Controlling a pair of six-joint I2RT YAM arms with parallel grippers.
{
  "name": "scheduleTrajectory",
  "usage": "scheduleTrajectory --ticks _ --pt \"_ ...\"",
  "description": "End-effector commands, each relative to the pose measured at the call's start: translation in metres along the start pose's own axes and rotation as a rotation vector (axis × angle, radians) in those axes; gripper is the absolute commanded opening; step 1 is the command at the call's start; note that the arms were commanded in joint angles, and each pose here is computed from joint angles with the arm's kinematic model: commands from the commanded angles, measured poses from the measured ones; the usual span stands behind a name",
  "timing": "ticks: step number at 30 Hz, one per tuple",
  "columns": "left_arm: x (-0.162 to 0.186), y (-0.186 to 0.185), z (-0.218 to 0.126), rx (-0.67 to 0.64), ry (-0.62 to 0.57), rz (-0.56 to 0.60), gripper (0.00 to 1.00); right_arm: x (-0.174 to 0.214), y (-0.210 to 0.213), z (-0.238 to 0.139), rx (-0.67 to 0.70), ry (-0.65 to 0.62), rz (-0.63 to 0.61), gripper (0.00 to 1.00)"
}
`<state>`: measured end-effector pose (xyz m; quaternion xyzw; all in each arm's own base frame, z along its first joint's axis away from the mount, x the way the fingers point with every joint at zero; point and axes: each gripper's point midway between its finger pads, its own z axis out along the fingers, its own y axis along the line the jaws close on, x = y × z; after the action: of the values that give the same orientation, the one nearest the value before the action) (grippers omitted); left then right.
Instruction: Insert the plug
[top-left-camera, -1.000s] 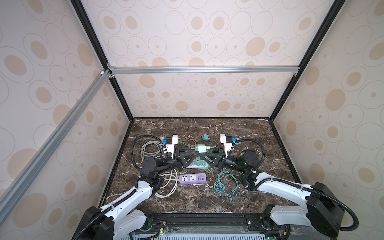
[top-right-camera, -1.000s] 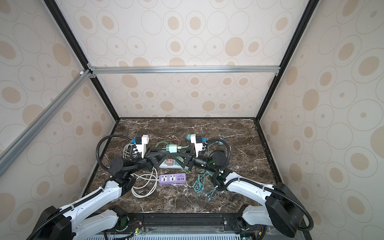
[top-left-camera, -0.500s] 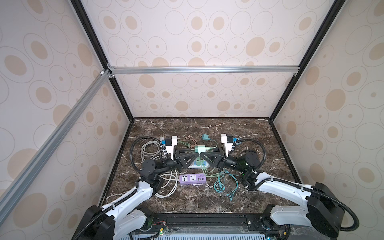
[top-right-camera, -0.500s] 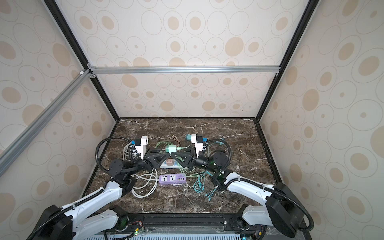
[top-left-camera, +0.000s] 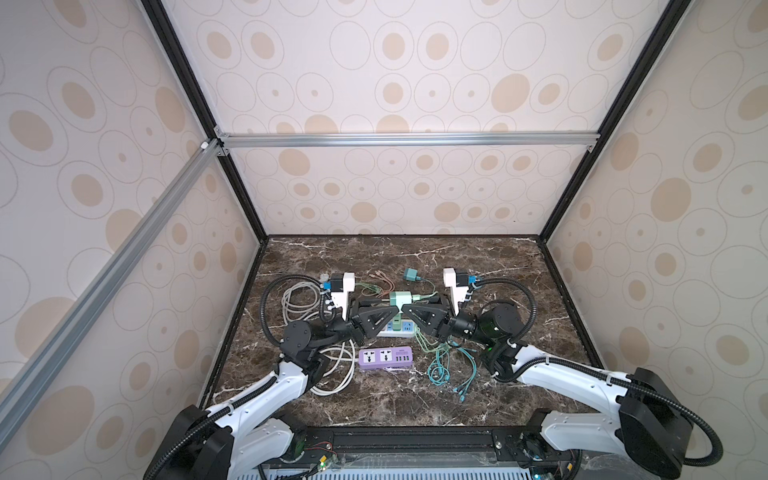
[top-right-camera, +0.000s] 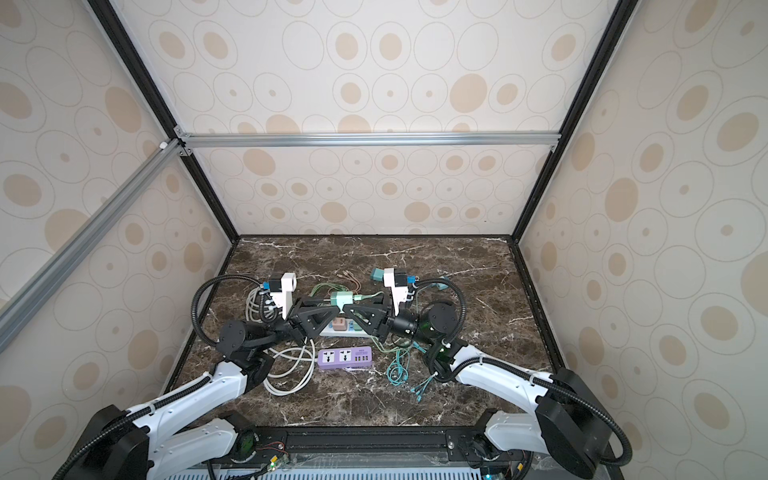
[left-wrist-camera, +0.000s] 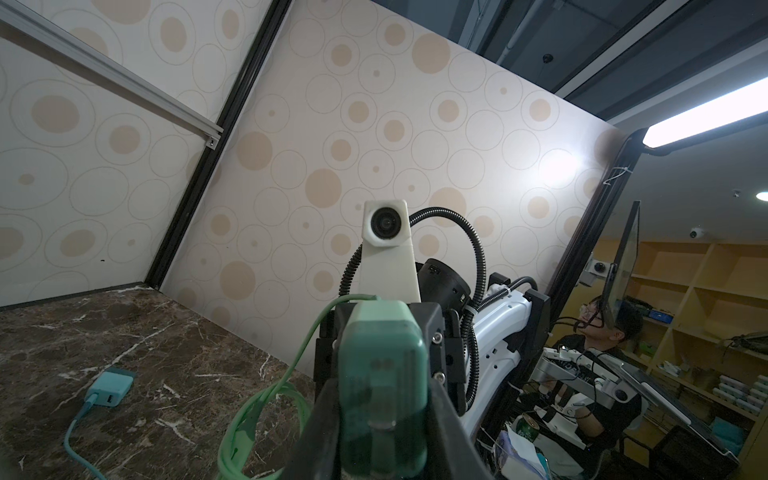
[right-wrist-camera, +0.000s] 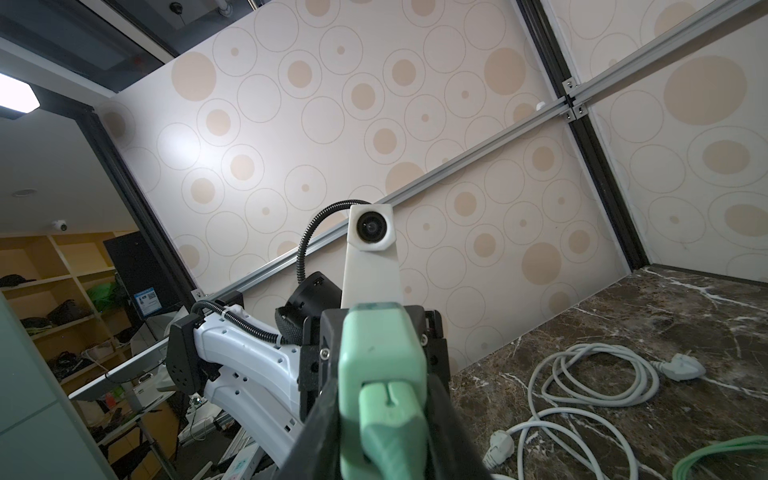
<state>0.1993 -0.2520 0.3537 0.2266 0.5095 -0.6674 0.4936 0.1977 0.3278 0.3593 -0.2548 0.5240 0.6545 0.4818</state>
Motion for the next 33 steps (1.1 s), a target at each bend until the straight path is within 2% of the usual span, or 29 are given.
scheduleTrajectory --ticks 1,3,5,9,11,14,21,24,28,33 --pt "-0.003 -0.012 0.003 0.053 -0.002 0.011 0.14 -0.026 0.020 0.001 -0.052 -0.062 -0.067 0.21" --pt "-0.002 -0.011 0.003 0.050 0.000 0.009 0.22 -0.026 0.020 0.001 -0.048 -0.061 -0.069 0.19" --pt "-0.001 -0.010 0.002 0.042 0.001 0.010 0.39 -0.025 0.015 0.001 -0.016 -0.049 -0.064 0.14" --pt "0.007 -0.001 -0.004 -0.021 0.021 0.033 0.54 -0.017 -0.001 -0.001 0.096 0.042 -0.078 0.05" --pt "0.015 0.014 -0.008 -0.115 0.055 0.052 0.60 -0.015 -0.006 -0.006 0.160 0.119 -0.102 0.00" --pt "0.025 0.039 -0.019 -0.290 0.116 0.078 0.67 -0.022 -0.015 -0.018 0.247 0.185 -0.136 0.00" --pt "0.034 0.057 -0.045 -0.462 0.127 0.086 0.70 -0.051 -0.056 -0.034 0.380 0.246 -0.139 0.00" --pt "0.038 0.077 -0.061 -0.608 0.141 0.073 0.71 -0.060 -0.086 -0.027 0.401 0.283 -0.118 0.00" --pt "0.045 0.095 -0.079 -0.742 0.174 0.061 0.70 -0.067 -0.137 -0.004 0.428 0.360 -0.063 0.00" --pt "0.041 0.092 -0.089 -0.772 0.133 0.057 0.70 -0.072 -0.187 0.045 0.371 0.415 0.058 0.00"
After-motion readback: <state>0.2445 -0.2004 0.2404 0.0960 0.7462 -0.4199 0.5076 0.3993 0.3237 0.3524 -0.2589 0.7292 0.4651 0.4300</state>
